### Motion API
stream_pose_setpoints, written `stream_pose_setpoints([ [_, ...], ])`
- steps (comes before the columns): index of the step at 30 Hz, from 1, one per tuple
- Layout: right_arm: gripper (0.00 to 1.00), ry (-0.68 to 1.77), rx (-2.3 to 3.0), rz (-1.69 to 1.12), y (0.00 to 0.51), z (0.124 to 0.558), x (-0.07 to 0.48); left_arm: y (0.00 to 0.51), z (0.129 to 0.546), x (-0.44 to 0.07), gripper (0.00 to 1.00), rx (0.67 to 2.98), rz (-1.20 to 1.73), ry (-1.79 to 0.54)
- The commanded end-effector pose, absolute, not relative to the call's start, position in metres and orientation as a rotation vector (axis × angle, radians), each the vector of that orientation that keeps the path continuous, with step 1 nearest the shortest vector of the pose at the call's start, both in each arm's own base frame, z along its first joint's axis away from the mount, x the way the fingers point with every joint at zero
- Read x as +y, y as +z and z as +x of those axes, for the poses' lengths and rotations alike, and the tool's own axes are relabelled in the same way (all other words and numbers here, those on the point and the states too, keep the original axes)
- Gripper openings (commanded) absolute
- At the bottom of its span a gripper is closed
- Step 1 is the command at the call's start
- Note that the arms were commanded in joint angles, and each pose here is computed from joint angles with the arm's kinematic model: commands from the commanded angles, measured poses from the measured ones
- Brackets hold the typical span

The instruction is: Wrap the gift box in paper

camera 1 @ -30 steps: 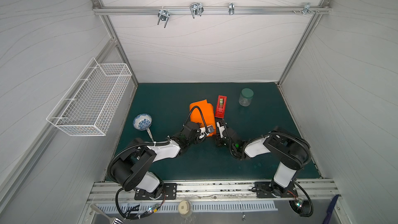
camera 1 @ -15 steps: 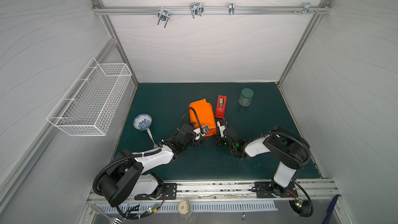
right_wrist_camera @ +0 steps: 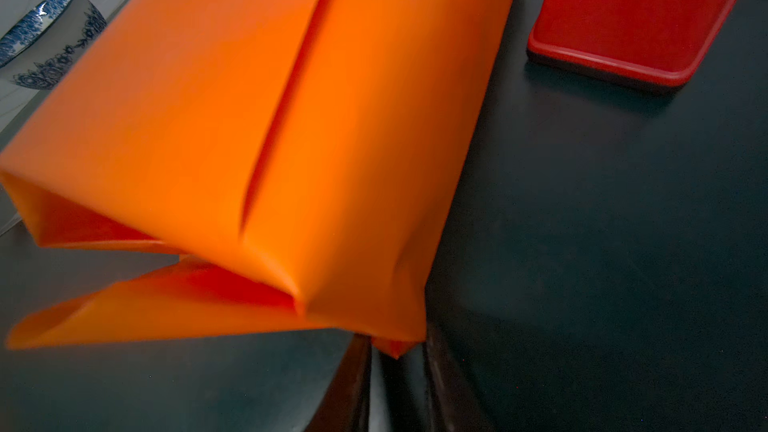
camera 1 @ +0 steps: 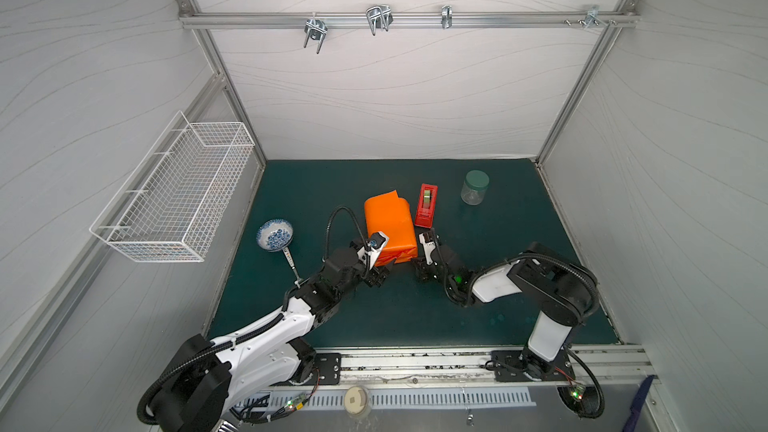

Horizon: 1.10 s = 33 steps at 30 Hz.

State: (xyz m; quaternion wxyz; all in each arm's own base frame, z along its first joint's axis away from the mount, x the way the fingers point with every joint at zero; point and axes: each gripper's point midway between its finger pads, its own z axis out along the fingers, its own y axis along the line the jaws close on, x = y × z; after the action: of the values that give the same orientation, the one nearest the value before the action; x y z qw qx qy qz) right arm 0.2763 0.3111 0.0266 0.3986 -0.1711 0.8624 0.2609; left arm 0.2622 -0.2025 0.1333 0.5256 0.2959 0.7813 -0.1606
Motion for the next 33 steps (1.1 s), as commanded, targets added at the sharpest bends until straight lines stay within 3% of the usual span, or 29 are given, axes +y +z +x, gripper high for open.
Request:
stream_pose_setpoints([
  [1, 0.23, 0.681, 2.170, -0.421, 0.028, 0.280, 0.313, 0.118, 0.257, -0.206, 0.89, 1.908, 0.592, -0.507],
  [12, 0.22, 0.680, 2.169, -0.425, 0.028, 0.279, 0.313, 0.069, 0.277, -0.196, 0.94, 1.982, 0.594, -0.339],
  [33, 0.21, 0.681, 2.163, -0.425, 0.030, 0.279, 0.312, 0.056, 0.327, -0.195, 0.95, 1.966, 0.530, -0.320],
])
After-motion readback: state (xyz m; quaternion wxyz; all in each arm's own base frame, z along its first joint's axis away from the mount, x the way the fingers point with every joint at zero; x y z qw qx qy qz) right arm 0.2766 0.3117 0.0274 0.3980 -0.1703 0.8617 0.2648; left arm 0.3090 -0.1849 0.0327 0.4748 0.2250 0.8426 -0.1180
